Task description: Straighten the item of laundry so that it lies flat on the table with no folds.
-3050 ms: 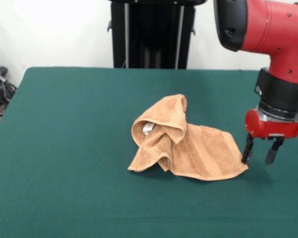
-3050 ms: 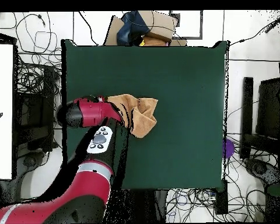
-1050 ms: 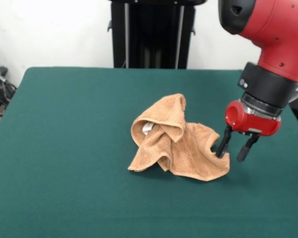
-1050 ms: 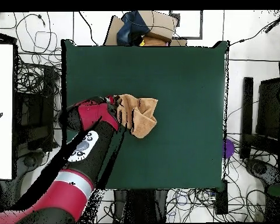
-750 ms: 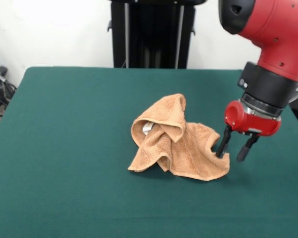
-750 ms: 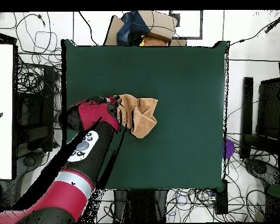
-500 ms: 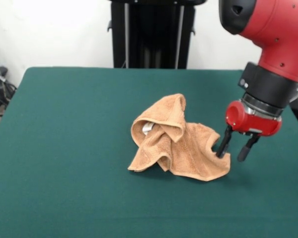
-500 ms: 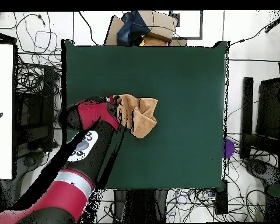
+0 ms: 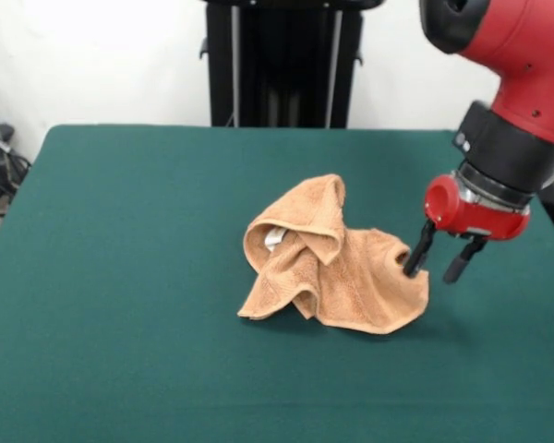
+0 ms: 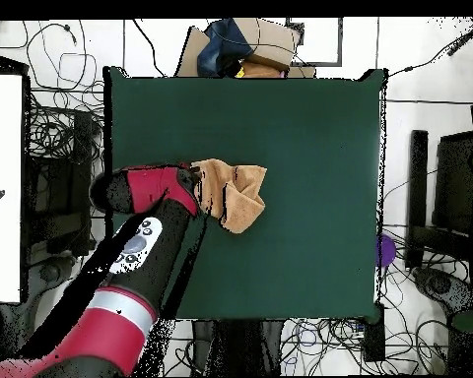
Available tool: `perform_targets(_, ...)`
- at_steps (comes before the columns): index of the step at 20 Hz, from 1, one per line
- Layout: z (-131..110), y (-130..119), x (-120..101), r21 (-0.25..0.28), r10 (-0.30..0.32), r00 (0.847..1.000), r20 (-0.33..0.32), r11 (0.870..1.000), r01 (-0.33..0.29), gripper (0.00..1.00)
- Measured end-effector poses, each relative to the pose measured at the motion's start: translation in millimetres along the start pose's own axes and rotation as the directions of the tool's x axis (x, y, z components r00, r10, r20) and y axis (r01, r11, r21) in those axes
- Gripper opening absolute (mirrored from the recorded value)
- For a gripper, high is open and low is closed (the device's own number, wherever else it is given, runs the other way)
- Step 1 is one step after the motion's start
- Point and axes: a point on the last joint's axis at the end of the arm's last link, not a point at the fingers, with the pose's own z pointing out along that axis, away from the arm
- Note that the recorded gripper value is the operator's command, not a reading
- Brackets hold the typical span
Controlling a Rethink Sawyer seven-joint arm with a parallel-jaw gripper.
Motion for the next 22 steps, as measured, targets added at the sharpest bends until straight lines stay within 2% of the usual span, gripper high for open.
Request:
perform_targets(3,-14,-6,-3,-0.01,0.013,1.0,-0.025,1.0,-0.013,1.0)
perform_targets(10,-38,-16,-10,-0.016,0.022,0.999,-0.03,1.0,-0.023,1.0)
perform_targets(22,-42,-26,-13,-0.014,0.033,0.999,-0.025,0.999,-0.033,1.0)
